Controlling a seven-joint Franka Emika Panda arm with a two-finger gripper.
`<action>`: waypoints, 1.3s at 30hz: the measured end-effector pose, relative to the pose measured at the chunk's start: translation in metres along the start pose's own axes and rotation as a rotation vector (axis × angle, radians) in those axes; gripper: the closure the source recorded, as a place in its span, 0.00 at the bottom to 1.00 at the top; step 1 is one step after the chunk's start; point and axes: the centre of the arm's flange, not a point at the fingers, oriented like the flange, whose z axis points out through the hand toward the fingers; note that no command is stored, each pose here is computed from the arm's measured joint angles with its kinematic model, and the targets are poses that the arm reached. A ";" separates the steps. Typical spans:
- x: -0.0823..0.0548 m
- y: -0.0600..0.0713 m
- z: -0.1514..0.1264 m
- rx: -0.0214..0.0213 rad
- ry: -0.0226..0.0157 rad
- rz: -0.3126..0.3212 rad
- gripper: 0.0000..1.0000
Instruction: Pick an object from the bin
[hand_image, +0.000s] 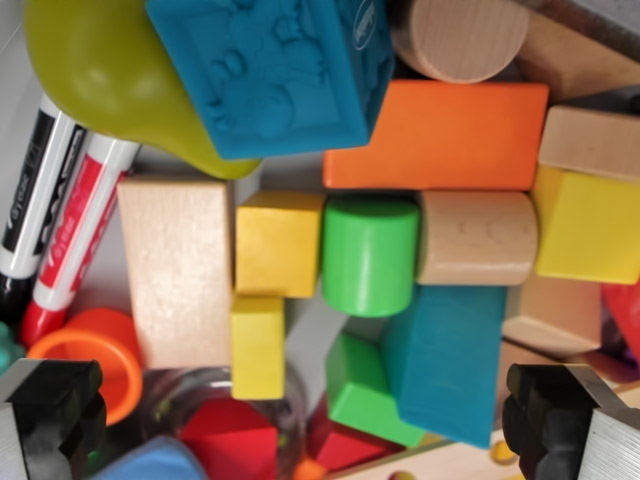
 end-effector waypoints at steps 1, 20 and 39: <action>-0.002 0.000 0.002 0.0014 -0.0002 0.015 0.00; -0.033 -0.011 0.042 0.0258 -0.0059 0.278 0.00; -0.064 -0.022 0.083 0.0503 -0.0114 0.530 0.00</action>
